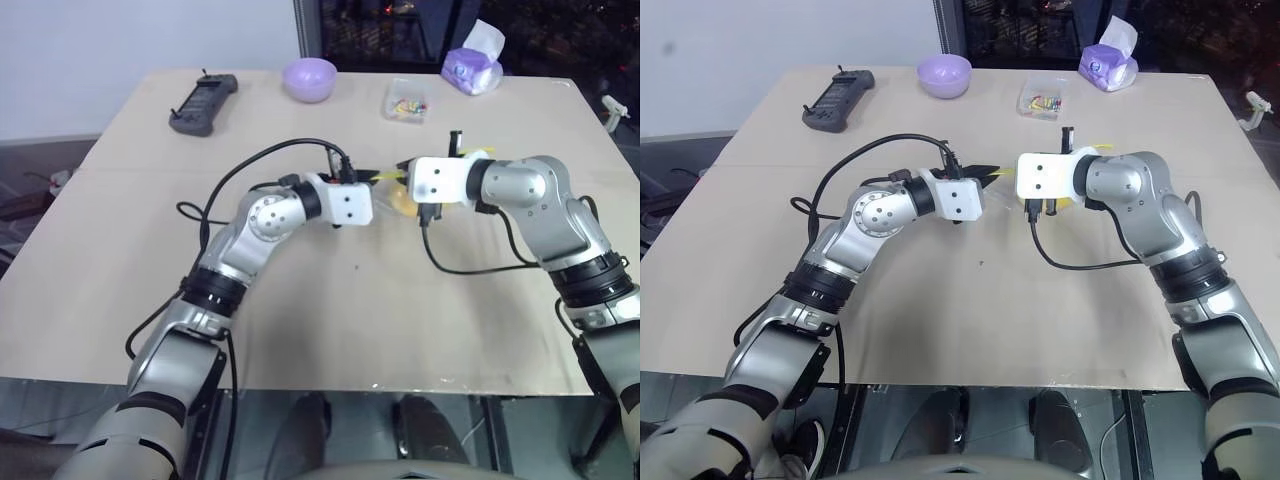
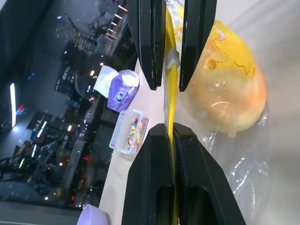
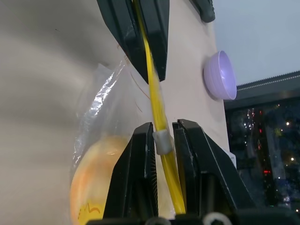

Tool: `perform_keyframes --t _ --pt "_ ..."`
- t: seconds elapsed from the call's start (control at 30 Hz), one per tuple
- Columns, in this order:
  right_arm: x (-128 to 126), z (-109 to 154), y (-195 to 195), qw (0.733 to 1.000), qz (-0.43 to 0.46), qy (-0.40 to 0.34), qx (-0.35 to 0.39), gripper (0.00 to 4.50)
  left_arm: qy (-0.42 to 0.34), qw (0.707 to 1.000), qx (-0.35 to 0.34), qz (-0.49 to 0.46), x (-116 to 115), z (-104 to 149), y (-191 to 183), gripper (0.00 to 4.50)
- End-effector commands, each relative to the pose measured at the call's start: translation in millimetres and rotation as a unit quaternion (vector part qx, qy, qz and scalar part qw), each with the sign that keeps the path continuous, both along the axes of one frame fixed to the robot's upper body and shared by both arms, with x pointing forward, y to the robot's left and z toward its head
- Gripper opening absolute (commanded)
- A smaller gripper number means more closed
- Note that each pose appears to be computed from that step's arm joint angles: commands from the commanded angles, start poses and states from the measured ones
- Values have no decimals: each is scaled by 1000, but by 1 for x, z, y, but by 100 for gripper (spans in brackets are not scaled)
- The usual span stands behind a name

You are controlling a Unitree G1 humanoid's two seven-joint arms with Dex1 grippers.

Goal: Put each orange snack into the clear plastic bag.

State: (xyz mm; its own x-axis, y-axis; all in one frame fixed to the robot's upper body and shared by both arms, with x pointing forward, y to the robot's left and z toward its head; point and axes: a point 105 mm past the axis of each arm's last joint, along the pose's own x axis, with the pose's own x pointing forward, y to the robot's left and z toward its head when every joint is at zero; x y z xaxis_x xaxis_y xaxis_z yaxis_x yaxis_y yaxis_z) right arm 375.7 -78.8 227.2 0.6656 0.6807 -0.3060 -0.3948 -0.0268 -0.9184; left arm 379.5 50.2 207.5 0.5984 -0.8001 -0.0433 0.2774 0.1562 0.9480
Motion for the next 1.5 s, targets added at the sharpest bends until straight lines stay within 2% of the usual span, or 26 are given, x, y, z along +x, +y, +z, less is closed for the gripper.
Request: perform_keyframes --t 0.03,0.43,0.67,1.0,1.43,1.5 --pt "-4 24 0 999 6 -38 17 74 -11 1000 -17 -4 -2 10 1 0" --pt "-11 27 -2 998 18 -60 8 74 27 998 -63 3 1 15 0 0" --pt "-7 29 -5 997 10 -82 2 74 37 997 -62 0 0 13 -1 0" --pt "-4 21 -11 997 2 -77 -15 74 37 998 -59 0 -1 11 -1 0" --pt "-8 25 -7 997 13 -80 -11 74 38 997 -60 -1 -1 12 -1 0" --pt "-8 24 -7 997 12 -80 -12 23 38 997 -60 -2 -1 12 -2 0"
